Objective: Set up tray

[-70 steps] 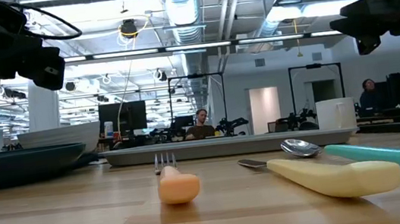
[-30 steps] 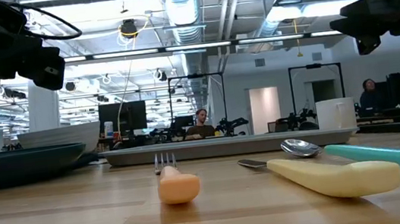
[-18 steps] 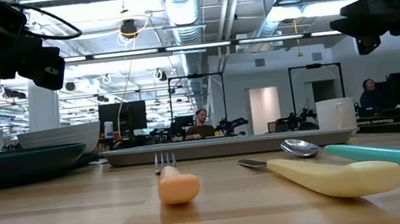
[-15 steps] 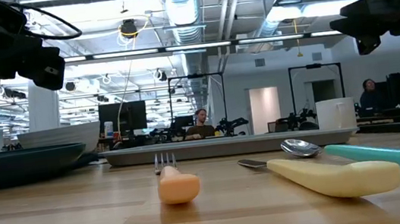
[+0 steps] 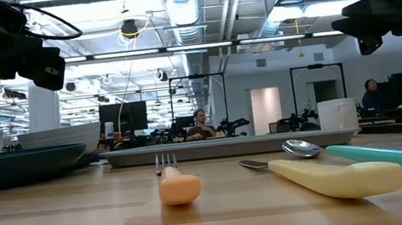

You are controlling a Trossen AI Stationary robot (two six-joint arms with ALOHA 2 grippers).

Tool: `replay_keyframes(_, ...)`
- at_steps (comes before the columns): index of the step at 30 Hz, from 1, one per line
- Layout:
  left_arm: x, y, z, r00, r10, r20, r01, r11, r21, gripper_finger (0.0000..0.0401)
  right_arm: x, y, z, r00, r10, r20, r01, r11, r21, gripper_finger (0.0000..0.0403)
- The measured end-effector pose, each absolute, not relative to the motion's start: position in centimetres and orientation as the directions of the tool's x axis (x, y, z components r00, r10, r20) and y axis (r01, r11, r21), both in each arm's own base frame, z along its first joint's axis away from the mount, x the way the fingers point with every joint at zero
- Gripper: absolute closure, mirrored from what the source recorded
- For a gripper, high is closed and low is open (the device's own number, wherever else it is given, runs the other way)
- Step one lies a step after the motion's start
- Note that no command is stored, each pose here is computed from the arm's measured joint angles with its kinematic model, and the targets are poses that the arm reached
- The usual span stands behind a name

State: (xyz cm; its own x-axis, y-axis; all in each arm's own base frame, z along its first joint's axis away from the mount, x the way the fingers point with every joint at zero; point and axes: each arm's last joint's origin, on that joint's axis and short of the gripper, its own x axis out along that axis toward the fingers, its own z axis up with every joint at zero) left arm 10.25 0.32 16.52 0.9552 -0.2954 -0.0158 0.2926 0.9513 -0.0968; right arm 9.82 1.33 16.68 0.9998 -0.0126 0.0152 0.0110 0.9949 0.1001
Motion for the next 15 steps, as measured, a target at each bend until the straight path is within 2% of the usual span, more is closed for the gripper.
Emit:
replay_keyframes(10, 10.25, 0.32, 16.51, 0.955, -0.295, -0.016, 0.292, 0.952, -0.094, 0.0293, 9.83, 1.33, 16.67, 1.0, -0.012, 0.015, 0.011, 0.995, 0.1, 0.0253)
replay_keyframes(15, 10.29, 0.5, 16.52, 0.972, -0.233, -0.016, 0.233, 0.958, 0.168, 0.0293, 9.83, 1.33, 16.67, 1.0, -0.012, 0.015, 0.011, 0.995, 0.1, 0.0253)
